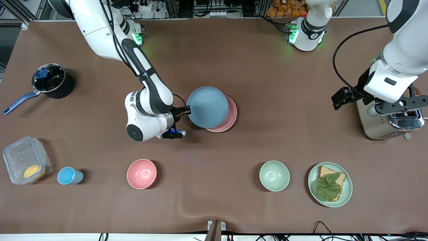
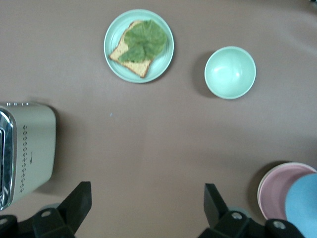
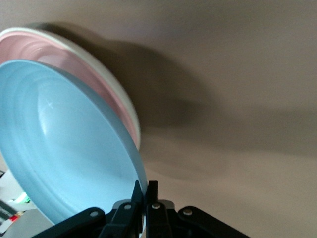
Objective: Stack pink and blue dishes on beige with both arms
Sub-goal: 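Lower the blue plate onto the pink plate with the right gripper, then open the right gripper and draw it back from the plate stack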
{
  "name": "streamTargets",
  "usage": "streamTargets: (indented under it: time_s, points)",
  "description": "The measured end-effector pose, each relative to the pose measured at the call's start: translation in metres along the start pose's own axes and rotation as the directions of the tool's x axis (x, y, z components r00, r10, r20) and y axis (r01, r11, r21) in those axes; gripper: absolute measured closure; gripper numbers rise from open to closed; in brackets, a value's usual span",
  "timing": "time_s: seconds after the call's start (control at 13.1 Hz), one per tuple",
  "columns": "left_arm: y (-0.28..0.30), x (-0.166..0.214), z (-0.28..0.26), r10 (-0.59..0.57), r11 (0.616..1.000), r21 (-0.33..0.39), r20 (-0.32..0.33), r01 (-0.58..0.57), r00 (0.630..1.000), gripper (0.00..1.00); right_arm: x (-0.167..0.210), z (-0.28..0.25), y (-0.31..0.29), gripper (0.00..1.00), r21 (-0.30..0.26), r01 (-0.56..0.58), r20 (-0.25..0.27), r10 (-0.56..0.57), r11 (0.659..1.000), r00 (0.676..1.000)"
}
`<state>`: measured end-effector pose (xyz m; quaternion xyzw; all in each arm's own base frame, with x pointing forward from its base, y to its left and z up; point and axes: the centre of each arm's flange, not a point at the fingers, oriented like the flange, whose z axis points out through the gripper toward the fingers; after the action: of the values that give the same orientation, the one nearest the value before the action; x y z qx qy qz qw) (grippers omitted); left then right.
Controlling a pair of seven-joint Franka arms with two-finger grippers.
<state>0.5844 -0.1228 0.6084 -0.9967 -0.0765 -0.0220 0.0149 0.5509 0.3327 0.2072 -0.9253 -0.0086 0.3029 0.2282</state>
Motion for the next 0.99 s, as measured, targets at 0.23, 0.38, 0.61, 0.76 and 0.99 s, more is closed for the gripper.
streamTargets:
  time_s: [0.23,0.38,0.61,0.76,0.99]
  points:
    - [-0.021,0.002,-0.008,0.021,1.000,0.006,-0.005,-0.021,1.000,0.00,0.003,0.012,-0.011,0.96,0.020,0.003,-0.022,-0.002,1.000,1.000]
    - [-0.039,0.004,-0.010,0.038,0.999,0.007,0.010,-0.038,0.999,0.00,0.009,0.016,-0.013,0.96,0.022,0.005,-0.033,-0.005,1.000,0.999]
    - [-0.062,0.005,-0.010,0.047,0.999,-0.015,0.041,-0.046,0.998,0.00,0.020,0.023,-0.011,0.96,0.023,0.000,-0.050,0.001,1.000,0.999]
    - [-0.068,0.004,-0.011,0.048,0.999,-0.016,0.042,-0.048,0.998,0.00,0.023,0.025,-0.012,0.89,0.037,-0.005,-0.057,0.007,0.999,0.998]
    - [-0.064,0.000,-0.014,0.055,0.998,-0.014,0.042,-0.055,0.998,0.00,0.023,0.018,-0.021,0.56,0.050,0.009,-0.071,-0.005,0.999,0.997]
